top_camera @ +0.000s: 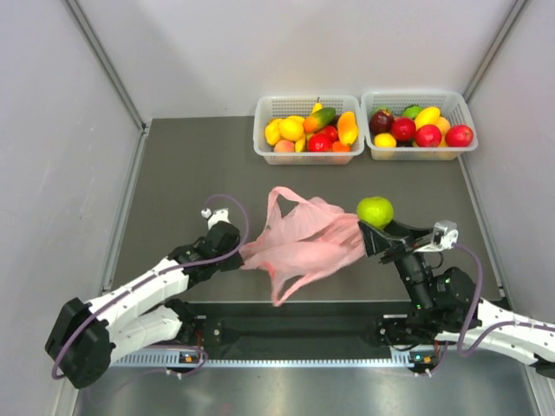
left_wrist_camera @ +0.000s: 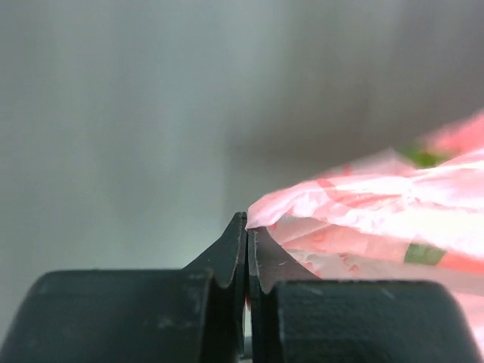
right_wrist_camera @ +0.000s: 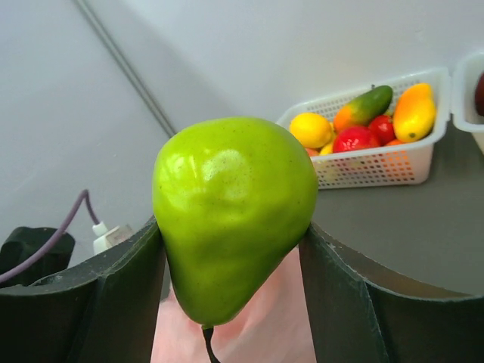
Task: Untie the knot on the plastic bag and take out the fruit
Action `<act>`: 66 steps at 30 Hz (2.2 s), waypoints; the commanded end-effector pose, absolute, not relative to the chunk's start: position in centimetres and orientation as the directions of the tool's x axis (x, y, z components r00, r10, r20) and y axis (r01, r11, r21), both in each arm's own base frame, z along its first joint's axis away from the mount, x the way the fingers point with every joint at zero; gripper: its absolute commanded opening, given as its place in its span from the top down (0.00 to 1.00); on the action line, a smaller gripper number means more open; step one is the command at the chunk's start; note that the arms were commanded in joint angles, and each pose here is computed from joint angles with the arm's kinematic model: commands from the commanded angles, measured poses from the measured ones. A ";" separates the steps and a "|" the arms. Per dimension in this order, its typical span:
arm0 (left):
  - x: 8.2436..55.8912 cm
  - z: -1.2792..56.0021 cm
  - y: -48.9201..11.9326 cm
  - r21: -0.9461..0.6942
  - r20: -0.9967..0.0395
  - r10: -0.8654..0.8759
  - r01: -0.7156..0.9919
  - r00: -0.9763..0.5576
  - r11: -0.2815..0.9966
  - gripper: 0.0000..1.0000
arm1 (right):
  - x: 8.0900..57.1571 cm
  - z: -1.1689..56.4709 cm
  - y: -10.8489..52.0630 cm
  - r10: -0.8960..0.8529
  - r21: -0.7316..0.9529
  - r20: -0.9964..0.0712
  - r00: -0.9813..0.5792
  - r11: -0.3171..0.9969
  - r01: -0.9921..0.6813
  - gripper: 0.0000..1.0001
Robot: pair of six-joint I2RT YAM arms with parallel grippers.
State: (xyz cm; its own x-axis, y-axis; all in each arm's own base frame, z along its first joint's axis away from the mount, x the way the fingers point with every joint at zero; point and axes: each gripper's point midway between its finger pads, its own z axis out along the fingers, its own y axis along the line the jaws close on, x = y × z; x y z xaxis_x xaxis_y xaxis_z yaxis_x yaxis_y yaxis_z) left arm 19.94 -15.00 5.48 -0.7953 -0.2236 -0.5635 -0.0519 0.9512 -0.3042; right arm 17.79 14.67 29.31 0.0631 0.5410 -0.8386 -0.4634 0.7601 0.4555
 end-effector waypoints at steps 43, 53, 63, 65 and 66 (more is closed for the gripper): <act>21.0 19.0 -12.5 -0.417 -0.720 -0.350 -0.030 -0.599 0.909 1.00 | 56.1 25.8 21.1 0.046 0.079 -0.990 -0.136 0.965 -0.248 1.00; 21.0 17.8 -14.0 -0.467 -0.691 -0.363 0.002 -0.625 0.884 1.00 | 64.8 23.2 18.1 0.031 0.047 -0.986 -0.166 0.995 -0.092 0.92; 21.4 17.1 -14.3 -0.456 -0.691 -0.353 0.001 -0.631 0.890 1.00 | 66.9 23.6 16.3 0.035 0.050 -0.981 -0.190 0.996 -0.074 0.21; 21.5 17.0 -14.4 -0.460 -0.687 -0.355 0.002 -0.634 0.888 1.00 | 66.8 24.2 16.4 0.031 0.048 -0.983 -0.181 0.995 -0.089 0.11; 21.4 17.1 -14.5 -0.463 -0.687 -0.356 0.003 -0.634 0.887 1.00 | 66.8 24.7 16.4 0.032 0.048 -0.984 -0.174 0.994 -0.093 0.01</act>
State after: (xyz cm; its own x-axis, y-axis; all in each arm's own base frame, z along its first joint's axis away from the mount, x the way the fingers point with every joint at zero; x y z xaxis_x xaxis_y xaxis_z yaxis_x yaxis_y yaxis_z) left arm 20.77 -13.80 16.37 -0.6557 -0.3290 -0.6795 -0.0130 0.9048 -0.4255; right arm 66.49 15.74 19.47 -0.2680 0.0195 -0.9632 -0.0585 0.9976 0.0364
